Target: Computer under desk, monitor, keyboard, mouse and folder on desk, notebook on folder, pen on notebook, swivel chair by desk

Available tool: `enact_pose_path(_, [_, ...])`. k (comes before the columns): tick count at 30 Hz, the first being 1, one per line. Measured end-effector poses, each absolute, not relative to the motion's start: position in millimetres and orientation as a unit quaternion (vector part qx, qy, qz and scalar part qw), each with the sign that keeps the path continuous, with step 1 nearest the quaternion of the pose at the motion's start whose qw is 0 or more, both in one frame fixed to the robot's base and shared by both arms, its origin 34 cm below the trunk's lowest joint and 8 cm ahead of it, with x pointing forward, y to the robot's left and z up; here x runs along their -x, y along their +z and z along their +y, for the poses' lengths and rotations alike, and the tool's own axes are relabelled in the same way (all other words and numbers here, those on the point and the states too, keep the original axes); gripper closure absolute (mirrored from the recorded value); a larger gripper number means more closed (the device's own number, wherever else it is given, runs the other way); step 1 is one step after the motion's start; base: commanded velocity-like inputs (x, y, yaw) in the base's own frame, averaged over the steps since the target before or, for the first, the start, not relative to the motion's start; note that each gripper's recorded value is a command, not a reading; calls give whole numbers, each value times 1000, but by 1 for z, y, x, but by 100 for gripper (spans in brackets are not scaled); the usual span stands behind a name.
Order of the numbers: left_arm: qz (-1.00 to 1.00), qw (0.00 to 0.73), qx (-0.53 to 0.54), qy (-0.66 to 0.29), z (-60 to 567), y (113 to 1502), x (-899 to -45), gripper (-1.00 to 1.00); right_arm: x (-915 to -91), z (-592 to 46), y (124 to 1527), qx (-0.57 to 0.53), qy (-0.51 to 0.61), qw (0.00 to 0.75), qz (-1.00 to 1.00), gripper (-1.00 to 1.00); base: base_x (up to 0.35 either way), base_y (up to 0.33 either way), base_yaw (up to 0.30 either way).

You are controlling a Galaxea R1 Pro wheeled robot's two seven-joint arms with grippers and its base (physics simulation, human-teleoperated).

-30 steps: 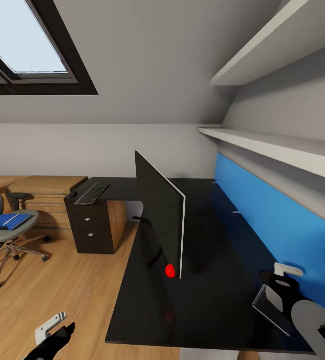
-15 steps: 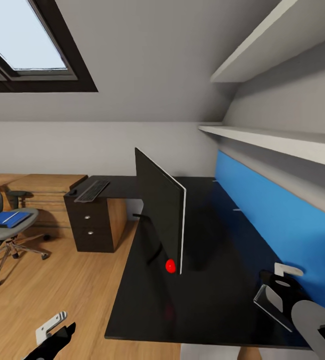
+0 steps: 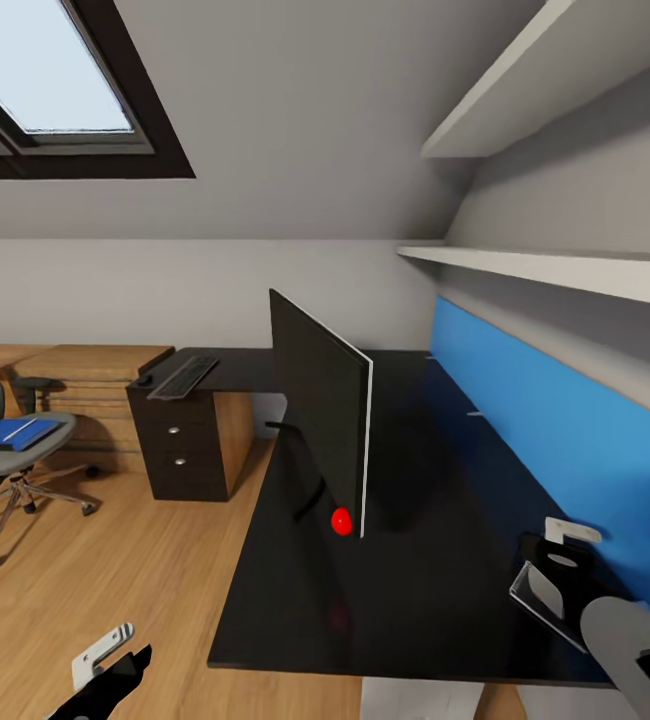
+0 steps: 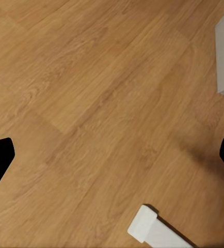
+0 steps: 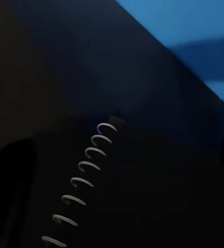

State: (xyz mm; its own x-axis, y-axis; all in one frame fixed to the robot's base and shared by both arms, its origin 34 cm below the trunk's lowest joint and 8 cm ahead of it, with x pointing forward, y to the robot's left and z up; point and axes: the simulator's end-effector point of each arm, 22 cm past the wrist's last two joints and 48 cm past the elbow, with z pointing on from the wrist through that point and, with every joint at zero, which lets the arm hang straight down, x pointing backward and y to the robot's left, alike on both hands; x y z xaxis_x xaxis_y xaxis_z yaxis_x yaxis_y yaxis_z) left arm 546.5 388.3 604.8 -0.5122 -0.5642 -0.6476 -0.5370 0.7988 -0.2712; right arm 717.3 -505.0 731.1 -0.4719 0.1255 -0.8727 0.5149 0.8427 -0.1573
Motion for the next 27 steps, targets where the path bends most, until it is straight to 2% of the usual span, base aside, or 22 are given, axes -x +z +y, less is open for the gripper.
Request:
enact_pose_path(22, [876,362,317,-1,397,583,-532,-100,-721,-503,730,-191,-203,483,830,-100,0,1,0])
enact_pose_path(27, [877,360,317,1,398,581,-530,-100,-721,-503,730,-191,-203,483,830,-100,0,145,0])
